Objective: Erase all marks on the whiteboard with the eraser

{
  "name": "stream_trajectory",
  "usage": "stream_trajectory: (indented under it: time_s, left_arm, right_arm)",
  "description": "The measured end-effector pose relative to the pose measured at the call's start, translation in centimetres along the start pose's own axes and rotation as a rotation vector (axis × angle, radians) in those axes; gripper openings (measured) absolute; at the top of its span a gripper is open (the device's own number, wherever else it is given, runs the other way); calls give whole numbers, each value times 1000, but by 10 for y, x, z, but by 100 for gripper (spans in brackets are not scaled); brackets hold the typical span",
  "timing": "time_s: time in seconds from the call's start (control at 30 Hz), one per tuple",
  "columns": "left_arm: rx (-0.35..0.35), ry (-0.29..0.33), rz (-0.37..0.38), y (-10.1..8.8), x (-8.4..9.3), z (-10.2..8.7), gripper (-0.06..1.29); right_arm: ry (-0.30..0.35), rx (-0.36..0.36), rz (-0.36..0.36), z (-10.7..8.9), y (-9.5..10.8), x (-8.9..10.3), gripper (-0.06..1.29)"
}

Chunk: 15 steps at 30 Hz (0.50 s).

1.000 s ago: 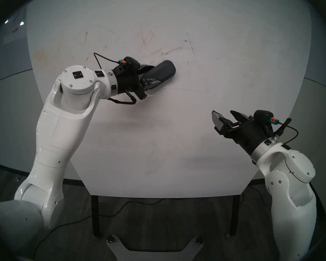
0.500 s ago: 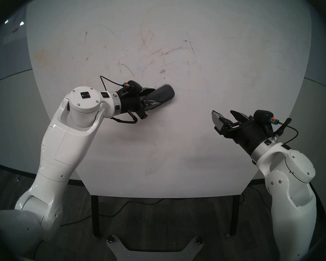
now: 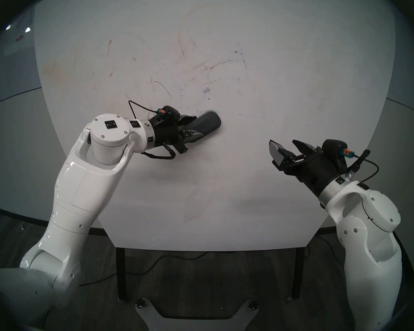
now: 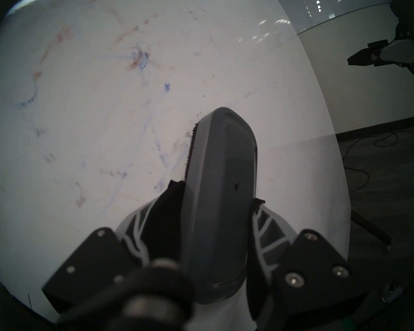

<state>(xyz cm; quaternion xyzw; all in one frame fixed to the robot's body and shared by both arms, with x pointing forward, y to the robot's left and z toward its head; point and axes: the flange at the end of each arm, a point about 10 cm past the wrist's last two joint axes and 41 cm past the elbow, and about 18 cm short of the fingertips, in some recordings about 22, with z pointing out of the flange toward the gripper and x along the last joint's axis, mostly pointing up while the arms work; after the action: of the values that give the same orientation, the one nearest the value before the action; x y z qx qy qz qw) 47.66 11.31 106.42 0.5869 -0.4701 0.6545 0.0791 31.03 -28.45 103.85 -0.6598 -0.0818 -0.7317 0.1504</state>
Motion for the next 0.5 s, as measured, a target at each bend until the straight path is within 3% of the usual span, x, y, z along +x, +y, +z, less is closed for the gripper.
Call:
stream_trajectory:
  time_s: [0.5]
  left_arm:
    - [-20,26,-15,-4,18,6,50]
  right_arm:
    - [0,0,0,0,0,0,123]
